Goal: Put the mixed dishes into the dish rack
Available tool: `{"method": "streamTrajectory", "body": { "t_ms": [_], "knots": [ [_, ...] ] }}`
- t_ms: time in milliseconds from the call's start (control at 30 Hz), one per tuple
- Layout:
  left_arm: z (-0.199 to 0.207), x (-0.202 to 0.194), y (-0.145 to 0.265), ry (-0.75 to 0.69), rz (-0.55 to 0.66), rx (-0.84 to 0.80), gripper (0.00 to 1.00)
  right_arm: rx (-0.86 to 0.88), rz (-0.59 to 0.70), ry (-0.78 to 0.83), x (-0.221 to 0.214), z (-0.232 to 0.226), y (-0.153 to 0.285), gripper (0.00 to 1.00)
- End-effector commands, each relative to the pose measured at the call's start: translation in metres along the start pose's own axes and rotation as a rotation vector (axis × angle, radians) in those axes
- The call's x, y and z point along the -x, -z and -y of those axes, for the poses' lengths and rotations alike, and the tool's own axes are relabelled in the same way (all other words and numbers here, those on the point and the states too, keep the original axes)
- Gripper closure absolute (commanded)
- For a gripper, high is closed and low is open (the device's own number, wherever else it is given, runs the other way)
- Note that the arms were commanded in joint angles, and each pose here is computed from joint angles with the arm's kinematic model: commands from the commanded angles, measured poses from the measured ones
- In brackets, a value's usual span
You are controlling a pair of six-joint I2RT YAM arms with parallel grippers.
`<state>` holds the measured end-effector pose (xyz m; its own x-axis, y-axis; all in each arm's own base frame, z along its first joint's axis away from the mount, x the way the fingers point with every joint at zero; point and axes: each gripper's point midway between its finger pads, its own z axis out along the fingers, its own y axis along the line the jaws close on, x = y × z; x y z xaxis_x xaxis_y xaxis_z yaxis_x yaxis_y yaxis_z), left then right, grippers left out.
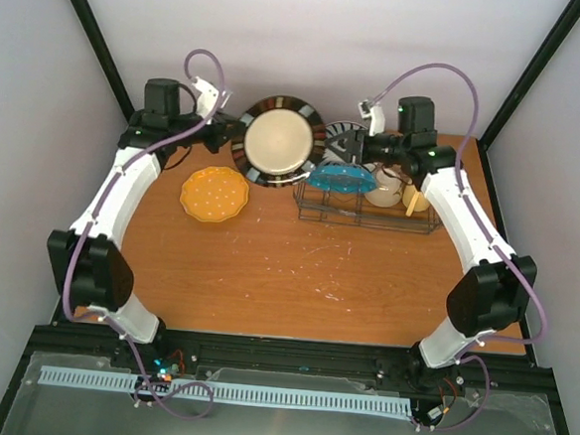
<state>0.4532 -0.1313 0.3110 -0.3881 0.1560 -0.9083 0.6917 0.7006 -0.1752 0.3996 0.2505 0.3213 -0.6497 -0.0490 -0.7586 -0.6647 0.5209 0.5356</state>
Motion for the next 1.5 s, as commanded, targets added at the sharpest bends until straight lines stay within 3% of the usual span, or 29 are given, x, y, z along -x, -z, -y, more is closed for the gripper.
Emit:
{"method": "streamTrajectory", "body": {
  "t_ms": [0, 167, 367, 767, 1467],
  "knots": [
    [0.075, 0.092, 0.043, -0.312, 0.256, -0.023, 0.99, -0.15, 0.206, -0.028, 0.044, 0.023, 0.058, 0.45],
    [0.113, 0.113, 0.049, -0.47, 0.303, -0.002, 0.99, -0.223, 0.431, -0.138, 0.062, 0.049, 0.118, 0.46],
    [0.15, 0.111, 0.025, -0.703, 0.35, 0.042, 1.0, -0.359, 0.677, -0.23, 0.063, 0.072, 0.191, 0.47],
    [0.229, 0.107, -0.021, -0.988, 0.422, -0.016, 0.99, -0.384, 0.699, -0.283, 0.035, 0.077, 0.207, 0.47],
    [0.209, 0.066, -0.104, -1.072, 0.354, 0.008, 0.99, -0.454, 0.722, -0.256, 0.032, 0.084, 0.23, 0.47]
  ]
}}
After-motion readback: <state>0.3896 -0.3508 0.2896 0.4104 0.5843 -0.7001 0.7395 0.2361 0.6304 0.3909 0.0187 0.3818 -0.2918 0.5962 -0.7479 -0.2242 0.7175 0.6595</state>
